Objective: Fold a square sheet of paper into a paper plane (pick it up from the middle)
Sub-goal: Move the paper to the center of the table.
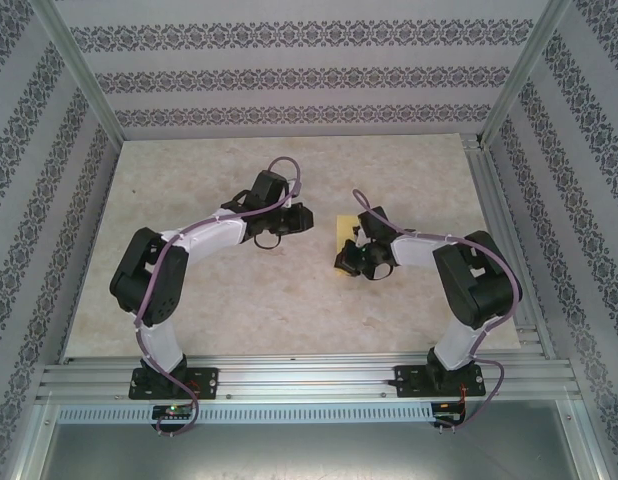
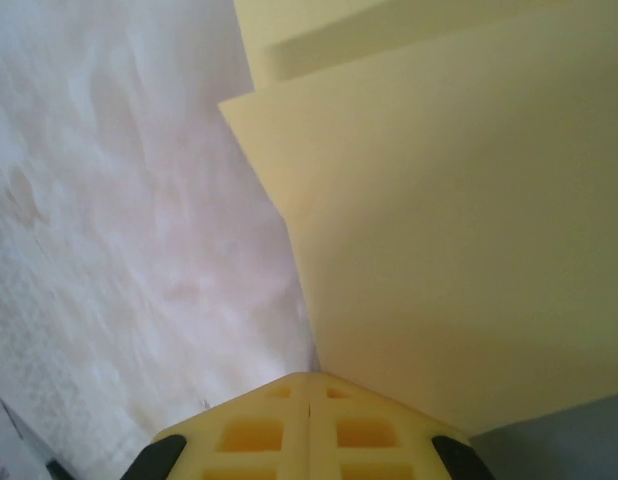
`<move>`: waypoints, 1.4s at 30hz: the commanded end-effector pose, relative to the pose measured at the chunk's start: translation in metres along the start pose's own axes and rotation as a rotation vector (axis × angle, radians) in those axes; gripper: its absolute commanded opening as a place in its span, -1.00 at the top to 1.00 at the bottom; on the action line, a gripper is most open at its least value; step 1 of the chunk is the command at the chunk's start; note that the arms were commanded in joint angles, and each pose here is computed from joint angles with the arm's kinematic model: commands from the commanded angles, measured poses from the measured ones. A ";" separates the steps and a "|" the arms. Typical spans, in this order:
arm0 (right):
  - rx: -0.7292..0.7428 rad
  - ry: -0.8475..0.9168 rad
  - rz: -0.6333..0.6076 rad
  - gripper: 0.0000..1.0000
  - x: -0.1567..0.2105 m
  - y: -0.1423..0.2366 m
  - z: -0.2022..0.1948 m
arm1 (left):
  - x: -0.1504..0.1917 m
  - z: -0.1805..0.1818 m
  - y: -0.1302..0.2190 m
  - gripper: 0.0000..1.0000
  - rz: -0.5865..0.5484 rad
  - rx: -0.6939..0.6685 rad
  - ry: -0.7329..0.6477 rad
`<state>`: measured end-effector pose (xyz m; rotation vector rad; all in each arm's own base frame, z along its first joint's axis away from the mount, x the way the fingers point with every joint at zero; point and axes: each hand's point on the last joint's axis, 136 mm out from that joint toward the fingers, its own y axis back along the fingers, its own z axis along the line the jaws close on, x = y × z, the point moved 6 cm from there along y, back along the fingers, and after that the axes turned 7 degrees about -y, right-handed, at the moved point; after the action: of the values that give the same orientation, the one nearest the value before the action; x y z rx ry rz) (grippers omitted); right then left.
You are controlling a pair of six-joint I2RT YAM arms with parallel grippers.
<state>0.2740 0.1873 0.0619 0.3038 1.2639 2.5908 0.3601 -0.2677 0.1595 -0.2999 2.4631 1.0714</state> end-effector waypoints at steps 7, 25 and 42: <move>-0.078 0.149 -0.131 0.41 0.016 0.091 0.033 | 0.002 -0.017 0.006 0.36 0.014 0.095 0.003; -0.131 -0.101 -0.236 0.65 -0.050 0.067 -0.037 | 0.067 -0.036 -0.076 -0.23 0.266 -0.007 -0.041; -0.141 -0.083 -0.147 0.79 -0.066 0.041 -0.036 | 0.086 -0.041 -0.086 -0.20 0.327 0.100 0.000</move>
<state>0.3131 0.1111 0.0646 0.3320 1.0486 2.4633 0.3096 -0.3480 0.0867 0.0985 2.5788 1.1518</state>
